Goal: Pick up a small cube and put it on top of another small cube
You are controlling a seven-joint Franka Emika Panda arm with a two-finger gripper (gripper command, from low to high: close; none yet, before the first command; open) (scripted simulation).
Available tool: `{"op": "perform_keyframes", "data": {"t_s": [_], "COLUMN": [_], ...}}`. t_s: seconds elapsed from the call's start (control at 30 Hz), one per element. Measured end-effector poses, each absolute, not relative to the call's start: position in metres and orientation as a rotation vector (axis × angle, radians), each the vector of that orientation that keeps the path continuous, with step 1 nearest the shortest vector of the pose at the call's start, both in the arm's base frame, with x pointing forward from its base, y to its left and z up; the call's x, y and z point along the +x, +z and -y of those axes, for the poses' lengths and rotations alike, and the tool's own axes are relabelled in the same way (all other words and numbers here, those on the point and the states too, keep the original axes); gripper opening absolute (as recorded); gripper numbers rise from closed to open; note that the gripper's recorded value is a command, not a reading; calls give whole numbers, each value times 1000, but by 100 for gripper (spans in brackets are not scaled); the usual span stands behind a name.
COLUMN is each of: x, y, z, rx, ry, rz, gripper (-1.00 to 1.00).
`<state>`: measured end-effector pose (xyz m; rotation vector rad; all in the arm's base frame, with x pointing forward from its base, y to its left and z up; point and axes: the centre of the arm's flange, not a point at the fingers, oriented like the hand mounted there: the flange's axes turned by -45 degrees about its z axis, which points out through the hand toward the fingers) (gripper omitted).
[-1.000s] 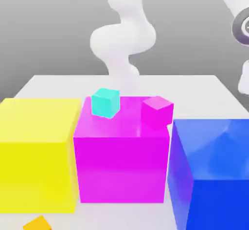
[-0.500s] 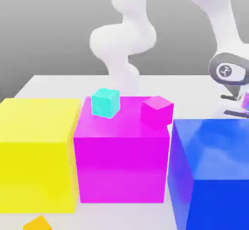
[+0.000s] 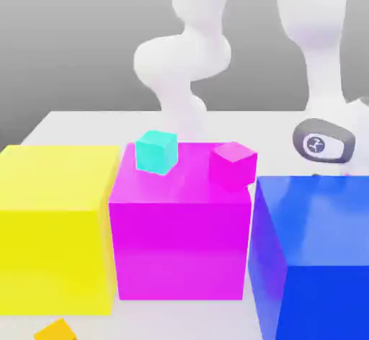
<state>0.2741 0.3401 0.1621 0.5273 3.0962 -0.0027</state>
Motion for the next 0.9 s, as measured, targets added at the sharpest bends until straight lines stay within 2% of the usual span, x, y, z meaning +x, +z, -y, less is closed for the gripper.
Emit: {"op": "perform_keyframes", "data": {"t_s": [0.1, 0.3, 0.37, 0.63, 0.9], "x": [271, 270, 281, 329, 336], "y": [195, 275, 301, 394, 473], "z": [-343, -352, -341, -251, -139], "rx": [566, 818, 827, 548, 279], "ry": [9, 135, 166, 201, 156], "rz": [-3096, -3116, -3127, -3158, -3142], "gripper": [-100, -100, -100, -100, -100]}}
